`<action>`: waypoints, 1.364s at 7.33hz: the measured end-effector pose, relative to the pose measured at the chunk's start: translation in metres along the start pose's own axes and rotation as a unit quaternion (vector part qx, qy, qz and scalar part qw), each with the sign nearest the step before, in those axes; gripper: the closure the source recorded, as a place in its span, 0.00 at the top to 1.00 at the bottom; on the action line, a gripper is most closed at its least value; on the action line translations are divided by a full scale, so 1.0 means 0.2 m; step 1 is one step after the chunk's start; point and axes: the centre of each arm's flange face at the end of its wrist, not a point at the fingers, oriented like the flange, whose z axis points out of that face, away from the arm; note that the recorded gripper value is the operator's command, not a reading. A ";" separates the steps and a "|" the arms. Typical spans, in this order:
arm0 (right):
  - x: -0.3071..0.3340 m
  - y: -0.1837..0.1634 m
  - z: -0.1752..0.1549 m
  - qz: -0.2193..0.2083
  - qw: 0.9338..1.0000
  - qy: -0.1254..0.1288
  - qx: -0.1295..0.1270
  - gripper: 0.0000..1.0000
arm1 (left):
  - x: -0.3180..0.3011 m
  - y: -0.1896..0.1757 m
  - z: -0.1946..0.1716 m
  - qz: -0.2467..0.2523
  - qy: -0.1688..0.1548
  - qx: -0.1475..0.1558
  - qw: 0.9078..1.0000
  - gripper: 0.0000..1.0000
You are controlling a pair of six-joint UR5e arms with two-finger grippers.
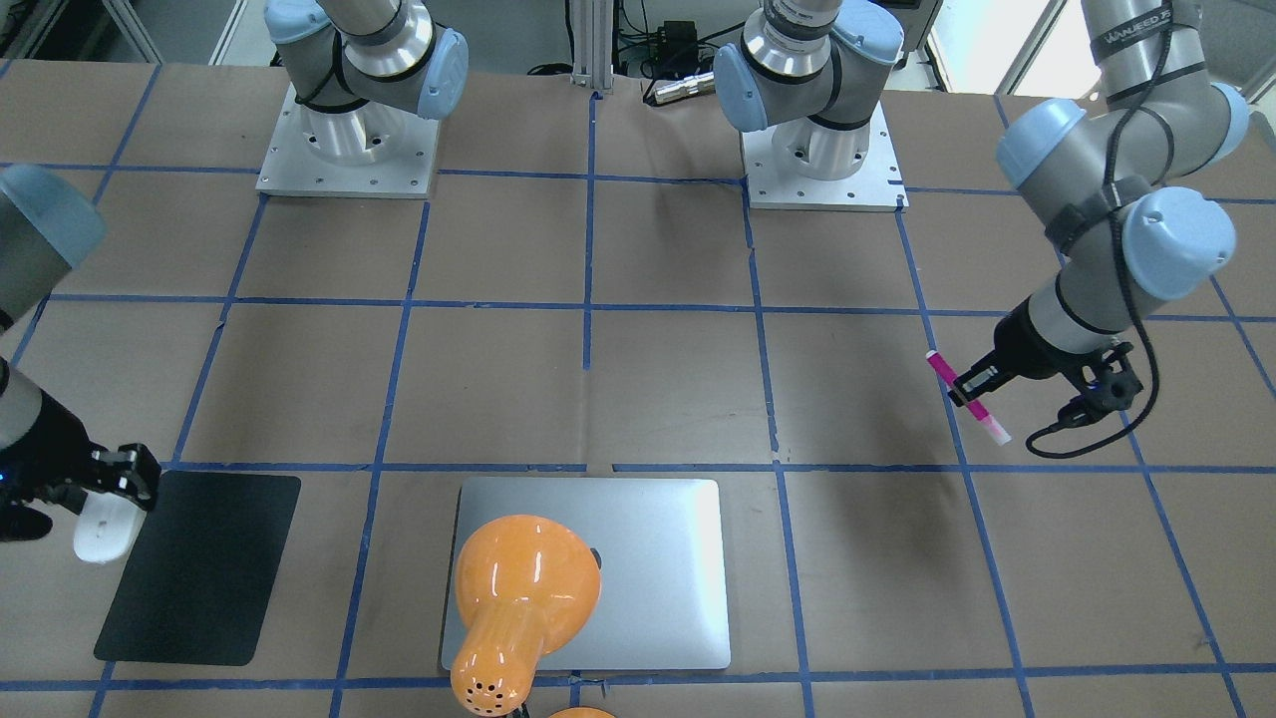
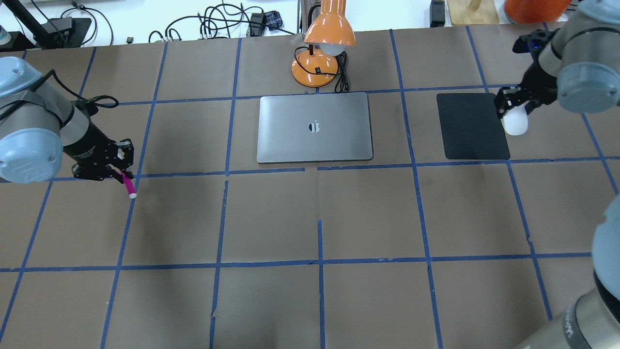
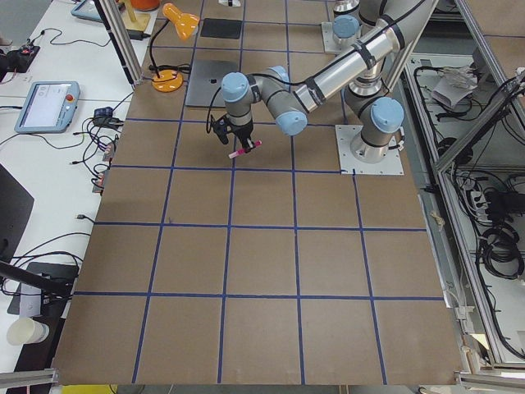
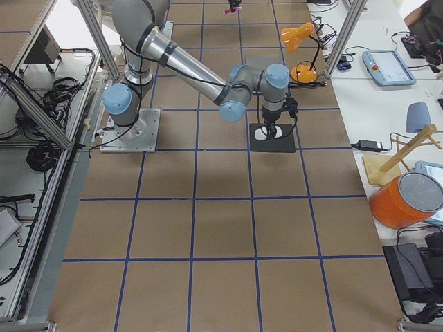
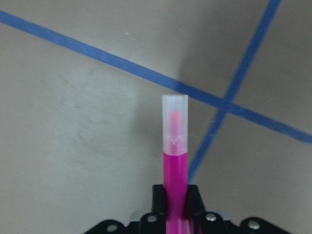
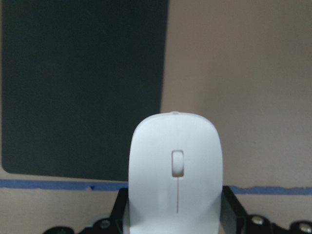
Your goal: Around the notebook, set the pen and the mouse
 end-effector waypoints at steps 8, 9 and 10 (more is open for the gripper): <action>-0.29 -0.26 0.38 0.024 0.999 0.003 -0.036 1.00 | 1.41 1.10 0.32 -0.337 0.000 -0.010 0.941 0.00; -0.28 -0.24 0.39 0.024 0.998 0.008 -0.049 1.00 | 1.50 1.17 0.36 -0.361 -0.004 -0.010 0.932 0.00; -0.27 -0.22 0.39 0.024 0.998 0.014 -0.063 1.00 | 1.55 1.20 0.42 -0.379 -0.011 -0.011 0.925 0.00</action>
